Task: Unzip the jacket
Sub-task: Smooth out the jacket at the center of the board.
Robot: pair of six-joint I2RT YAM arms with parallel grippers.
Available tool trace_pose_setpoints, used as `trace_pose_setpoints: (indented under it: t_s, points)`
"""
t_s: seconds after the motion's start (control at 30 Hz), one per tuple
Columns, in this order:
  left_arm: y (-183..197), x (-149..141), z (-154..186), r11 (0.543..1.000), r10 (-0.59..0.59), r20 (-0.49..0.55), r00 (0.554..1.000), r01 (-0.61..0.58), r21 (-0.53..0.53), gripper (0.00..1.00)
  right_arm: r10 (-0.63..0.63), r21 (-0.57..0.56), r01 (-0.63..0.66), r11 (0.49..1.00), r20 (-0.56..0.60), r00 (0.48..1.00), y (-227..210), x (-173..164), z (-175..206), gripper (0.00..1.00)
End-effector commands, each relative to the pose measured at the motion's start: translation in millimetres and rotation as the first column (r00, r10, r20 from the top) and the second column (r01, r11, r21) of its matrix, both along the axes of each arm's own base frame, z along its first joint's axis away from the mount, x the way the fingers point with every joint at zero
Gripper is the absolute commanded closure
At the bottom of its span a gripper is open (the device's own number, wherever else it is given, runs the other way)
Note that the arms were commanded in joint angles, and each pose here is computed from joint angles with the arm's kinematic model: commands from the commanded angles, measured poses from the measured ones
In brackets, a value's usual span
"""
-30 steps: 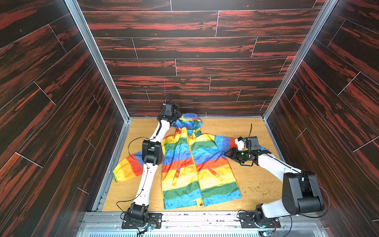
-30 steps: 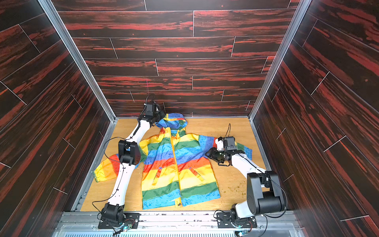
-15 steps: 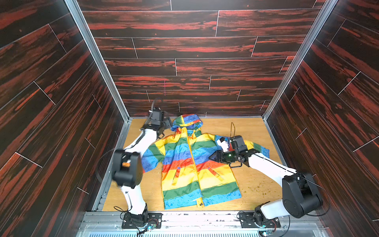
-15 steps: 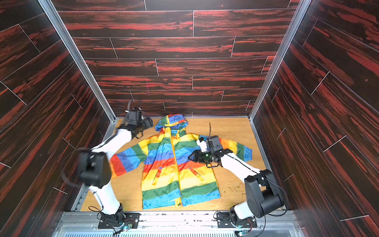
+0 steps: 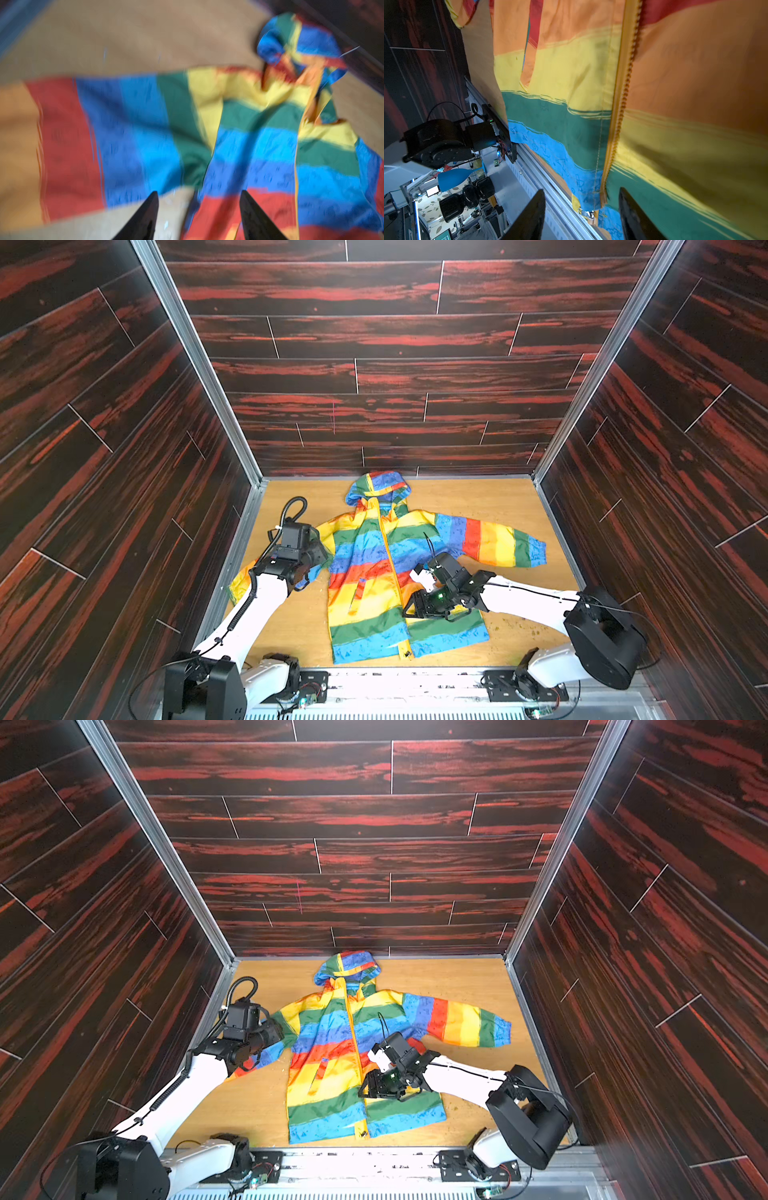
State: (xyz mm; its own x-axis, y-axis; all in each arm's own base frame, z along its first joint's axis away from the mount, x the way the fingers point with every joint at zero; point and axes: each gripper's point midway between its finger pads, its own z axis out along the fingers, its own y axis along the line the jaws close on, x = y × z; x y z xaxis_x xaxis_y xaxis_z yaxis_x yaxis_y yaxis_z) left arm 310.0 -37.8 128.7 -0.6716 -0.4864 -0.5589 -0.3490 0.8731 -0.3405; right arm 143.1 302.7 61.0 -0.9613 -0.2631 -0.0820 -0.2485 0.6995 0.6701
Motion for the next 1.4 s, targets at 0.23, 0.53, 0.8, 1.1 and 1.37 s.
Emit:
trace_pose_setpoints:
  t_s: [0.23, 0.53, 0.8, 1.1, 1.37]
  points:
    - [2.1, -86.1, -24.4, 0.992, 0.07, -0.161, 0.984, -0.086, -0.092, 0.47, -0.017, -0.247, 0.015, 0.969, -0.007, 1.0, -12.8, -31.5, -32.1, 0.49]
    - [-10.6, -113.2, -51.1, 0.984, 0.035, -0.253, 0.967, -0.078, -0.159, 0.54, 0.064, -0.411, -0.025, 0.911, 0.081, 0.995, -13.7, -35.8, -34.7, 0.6]
    - [-23.3, -122.4, -53.4, 0.979, 0.004, -0.284, 0.959, -0.061, -0.193, 0.53, 0.1, -0.448, -0.044, 0.893, 0.101, 0.99, -5.0, -41.8, -40.9, 0.62]
    - [-51.0, -124.0, -71.0, 0.978, -0.036, -0.32, 0.947, -0.033, -0.207, 0.56, 0.188, -0.571, -0.072, 0.818, 0.147, 0.971, -9.0, -44.4, -36.3, 0.86]
    - [-62.6, -127.3, -86.4, 0.985, -0.05, -0.344, 0.938, -0.01, -0.17, 0.69, 0.296, -0.66, -0.126, 0.741, 0.153, 0.943, -8.4, -57.2, -30.2, 1.0]
